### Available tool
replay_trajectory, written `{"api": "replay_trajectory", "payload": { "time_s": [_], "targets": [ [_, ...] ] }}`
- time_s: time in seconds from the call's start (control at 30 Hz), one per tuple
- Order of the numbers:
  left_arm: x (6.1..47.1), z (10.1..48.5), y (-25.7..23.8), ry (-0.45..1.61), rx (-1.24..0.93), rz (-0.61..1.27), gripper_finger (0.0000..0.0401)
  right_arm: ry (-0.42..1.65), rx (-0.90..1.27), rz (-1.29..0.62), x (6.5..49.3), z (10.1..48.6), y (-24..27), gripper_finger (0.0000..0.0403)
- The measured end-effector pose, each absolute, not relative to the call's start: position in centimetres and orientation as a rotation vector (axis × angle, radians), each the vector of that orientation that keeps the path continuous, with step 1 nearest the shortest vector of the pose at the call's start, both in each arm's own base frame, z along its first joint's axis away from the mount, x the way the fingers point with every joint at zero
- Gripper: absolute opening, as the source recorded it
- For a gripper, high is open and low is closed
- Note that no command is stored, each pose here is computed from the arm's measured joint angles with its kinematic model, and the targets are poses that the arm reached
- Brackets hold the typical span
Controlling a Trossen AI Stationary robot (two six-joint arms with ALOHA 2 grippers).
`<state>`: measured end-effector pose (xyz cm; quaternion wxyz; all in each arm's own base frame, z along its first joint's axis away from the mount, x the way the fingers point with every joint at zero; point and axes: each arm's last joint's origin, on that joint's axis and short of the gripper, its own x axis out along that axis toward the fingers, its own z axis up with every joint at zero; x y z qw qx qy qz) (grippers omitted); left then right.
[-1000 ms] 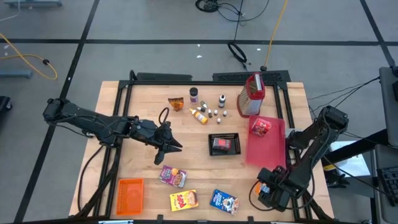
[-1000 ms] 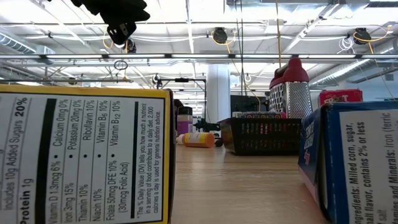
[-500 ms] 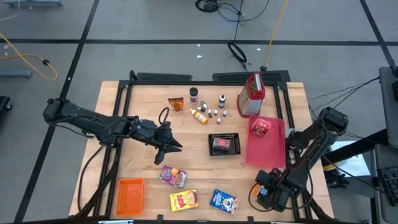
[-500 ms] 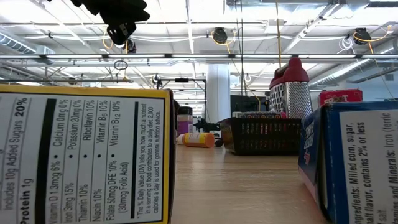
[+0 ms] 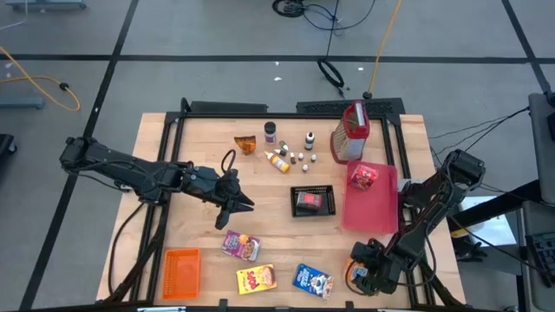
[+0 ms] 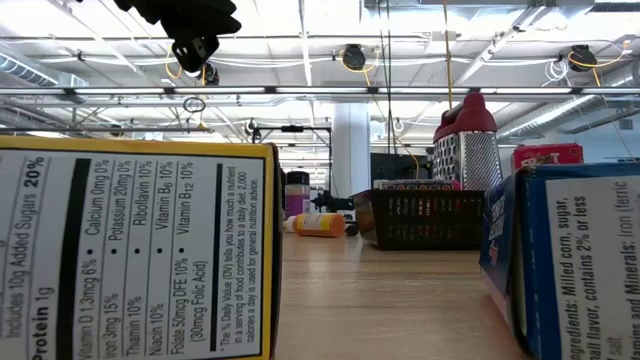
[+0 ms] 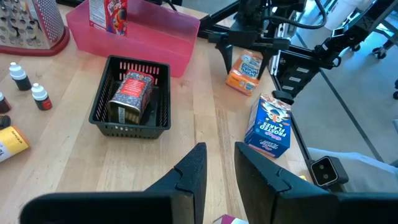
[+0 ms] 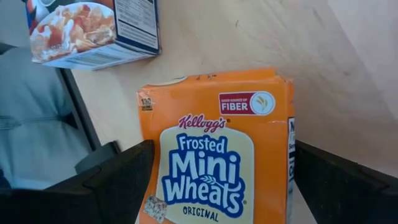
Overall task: Pick & Place Kitchen Items
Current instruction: Put the orange cereal box into the red bin
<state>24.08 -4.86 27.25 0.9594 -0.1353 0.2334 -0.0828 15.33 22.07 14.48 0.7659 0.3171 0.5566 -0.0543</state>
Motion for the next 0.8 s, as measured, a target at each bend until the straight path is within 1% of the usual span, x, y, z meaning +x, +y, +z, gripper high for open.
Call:
{"api": "replay_trajectory", "payload": {
  "time_s": [0.1, 0.5, 0.8],
  "targets": [
    [24.08, 27.25, -4.86, 0.473, -0.274, -0.168, 0.0081, 1.208, 0.702, -0.118, 15.44, 14.37, 21.96, 0.0357],
    [24.08, 27.25, -4.87, 0.473, -0.274, -0.168, 0.0081, 1.153, 0.729, 0.010, 15.97, 14.71, 22.76, 0.0357],
    [24.09, 27.27, -4.84, 0.471, -0.269, -0.160, 0.0081, 1.141, 0.713, 0.033, 16.03, 14.79, 22.84, 0.0357]
  ]
}}
